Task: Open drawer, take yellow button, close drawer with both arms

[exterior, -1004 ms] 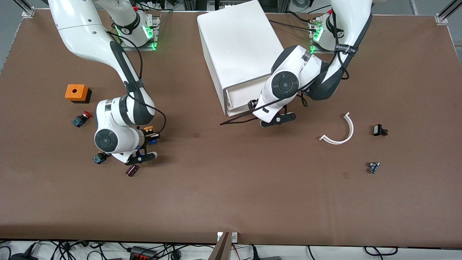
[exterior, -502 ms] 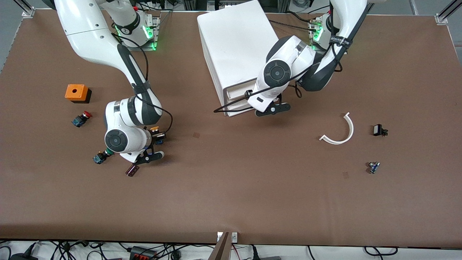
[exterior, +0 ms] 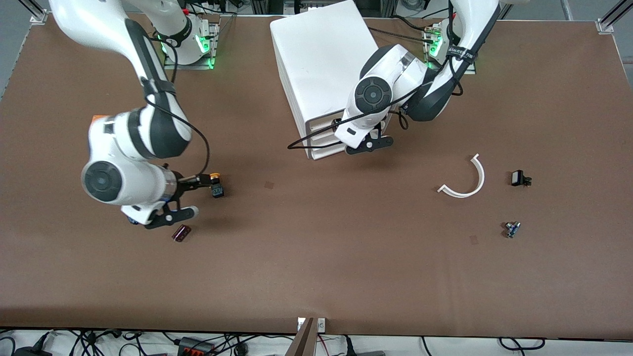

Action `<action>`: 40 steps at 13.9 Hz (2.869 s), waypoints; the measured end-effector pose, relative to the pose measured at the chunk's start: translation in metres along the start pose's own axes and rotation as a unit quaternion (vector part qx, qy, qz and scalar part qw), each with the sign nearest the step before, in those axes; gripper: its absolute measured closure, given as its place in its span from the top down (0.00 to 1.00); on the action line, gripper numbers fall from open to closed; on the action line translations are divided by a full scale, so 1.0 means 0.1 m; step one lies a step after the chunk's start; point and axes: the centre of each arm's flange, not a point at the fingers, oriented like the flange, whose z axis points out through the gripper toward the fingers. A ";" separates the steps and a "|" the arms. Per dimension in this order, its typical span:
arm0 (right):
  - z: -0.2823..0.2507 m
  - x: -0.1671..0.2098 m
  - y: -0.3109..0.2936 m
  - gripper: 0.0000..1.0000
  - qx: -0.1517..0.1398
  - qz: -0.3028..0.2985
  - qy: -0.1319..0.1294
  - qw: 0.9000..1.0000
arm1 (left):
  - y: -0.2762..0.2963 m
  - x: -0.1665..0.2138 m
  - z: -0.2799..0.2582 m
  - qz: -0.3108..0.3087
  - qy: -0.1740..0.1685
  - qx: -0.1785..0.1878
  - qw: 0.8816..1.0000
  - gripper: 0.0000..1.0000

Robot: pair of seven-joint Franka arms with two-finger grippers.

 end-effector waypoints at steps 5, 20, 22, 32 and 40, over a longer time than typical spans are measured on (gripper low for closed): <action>-0.72 -0.20 0.31 1.00 -0.023 0.024 0.008 0.999 | 0.01 -0.03 -0.02 0.000 0.002 -0.001 1.000 1.00; -1.80 -0.73 1.18 1.00 -0.047 0.103 0.093 0.989 | -0.52 0.59 -0.99 0.052 0.149 0.024 0.987 1.00; -1.92 -0.81 1.22 1.00 -0.045 0.106 0.104 0.988 | -0.85 0.88 -1.26 0.082 0.163 0.021 0.983 1.00; -2.34 -1.58 2.07 1.00 0.004 0.158 0.138 0.978 | -2.76 1.53 -2.52 0.207 0.149 -0.003 0.967 1.00; -2.24 -1.59 1.92 1.00 -0.017 0.162 0.120 0.979 | -3.40 1.08 -2.48 0.230 0.192 -0.003 0.954 1.00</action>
